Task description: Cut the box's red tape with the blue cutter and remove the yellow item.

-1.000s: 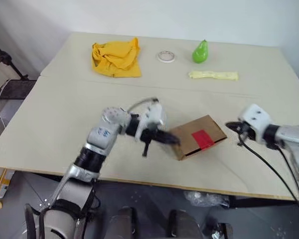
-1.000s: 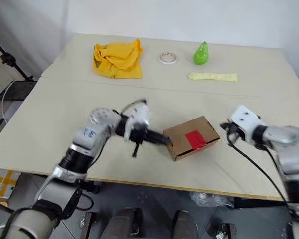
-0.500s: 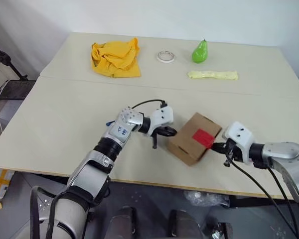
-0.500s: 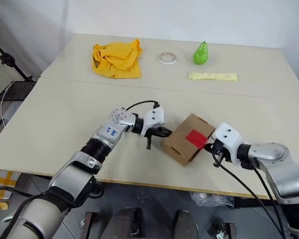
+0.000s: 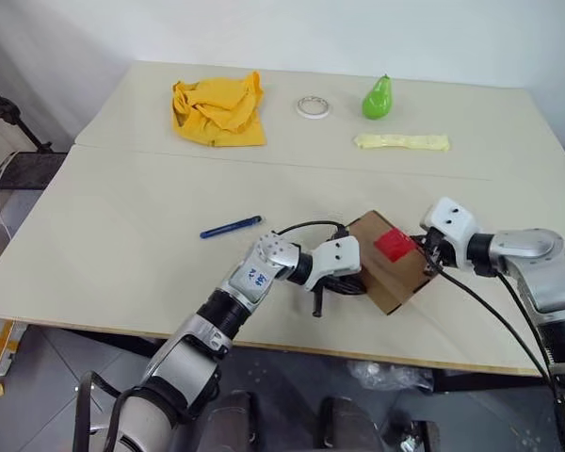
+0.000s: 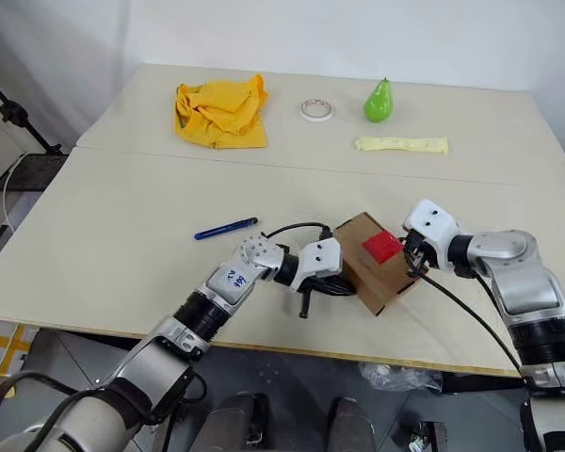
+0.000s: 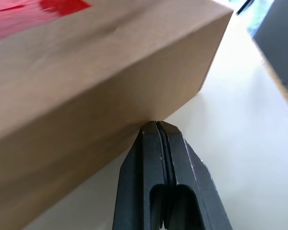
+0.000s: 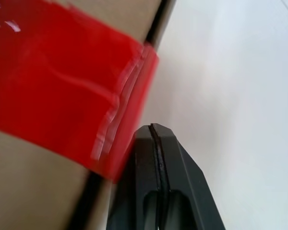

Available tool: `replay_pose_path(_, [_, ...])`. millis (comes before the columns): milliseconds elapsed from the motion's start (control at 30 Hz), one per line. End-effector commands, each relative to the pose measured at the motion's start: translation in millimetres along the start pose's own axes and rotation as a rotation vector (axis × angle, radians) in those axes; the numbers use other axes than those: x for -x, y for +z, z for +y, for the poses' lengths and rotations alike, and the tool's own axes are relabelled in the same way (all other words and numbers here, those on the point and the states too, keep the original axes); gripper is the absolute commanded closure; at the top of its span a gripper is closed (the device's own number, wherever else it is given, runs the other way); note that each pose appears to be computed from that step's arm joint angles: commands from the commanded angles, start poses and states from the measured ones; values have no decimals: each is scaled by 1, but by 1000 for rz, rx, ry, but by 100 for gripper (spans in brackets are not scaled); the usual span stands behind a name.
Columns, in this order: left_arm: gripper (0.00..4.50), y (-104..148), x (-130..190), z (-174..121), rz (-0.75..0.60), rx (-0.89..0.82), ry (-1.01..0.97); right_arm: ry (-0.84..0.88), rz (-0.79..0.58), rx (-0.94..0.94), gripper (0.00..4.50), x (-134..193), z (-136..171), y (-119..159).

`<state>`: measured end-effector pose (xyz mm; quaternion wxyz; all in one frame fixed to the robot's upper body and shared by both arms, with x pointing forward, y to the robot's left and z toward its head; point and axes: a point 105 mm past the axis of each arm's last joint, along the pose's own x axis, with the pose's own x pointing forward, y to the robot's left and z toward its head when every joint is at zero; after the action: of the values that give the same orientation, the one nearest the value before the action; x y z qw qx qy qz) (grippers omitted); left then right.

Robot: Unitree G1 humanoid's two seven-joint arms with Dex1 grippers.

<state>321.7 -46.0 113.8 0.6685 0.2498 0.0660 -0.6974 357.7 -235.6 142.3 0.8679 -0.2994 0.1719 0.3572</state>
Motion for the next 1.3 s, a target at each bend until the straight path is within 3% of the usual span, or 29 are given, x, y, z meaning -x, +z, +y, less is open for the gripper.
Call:
replay_pose_path(33, [449,6,11,-1,-10,-35,1,-33,-7,39,450,9,-11,1])
replay_pose_path(167, [449,9,37,4,-36,-28,39,-75,-27,62,450,29,-21,-2])
replay_pose_path(267, [449,17,74,24,-126,-59,167,-24,-165,31,450,53,-16,16])
replay_pose_path(400, [334,26,144,43,-299,-91,345,45,-357,20,324,78,2,41])
replay_pose_path(500, [242,-12,202,33,-192,-35,433,101,-462,81,225,83,28,60])
replay_pose_path(600, [149,-59,259,4,-64,47,569,213,-635,133,122,84,67,80])
replay_pose_path(700, [58,-87,310,-24,-33,124,751,235,-672,153,18,73,90,84])
replay_pose_path(767, [2,-108,349,-48,-5,250,864,301,-733,83,0,70,105,93])
replay_pose_path(833, [2,-121,374,-71,39,332,911,334,-785,90,0,71,117,101])
replay_pose_path(967, [2,-128,401,-97,97,409,954,330,-819,77,0,74,123,107])
replay_pose_path(1067, [2,-122,414,-99,160,363,983,281,-828,147,0,82,123,108])
replay_pose_path(1167, [2,-107,398,-85,90,340,929,222,-808,138,0,91,113,106])
replay_pose_path(1300, [2,-93,345,-46,-44,332,772,173,-792,108,0,100,108,104])
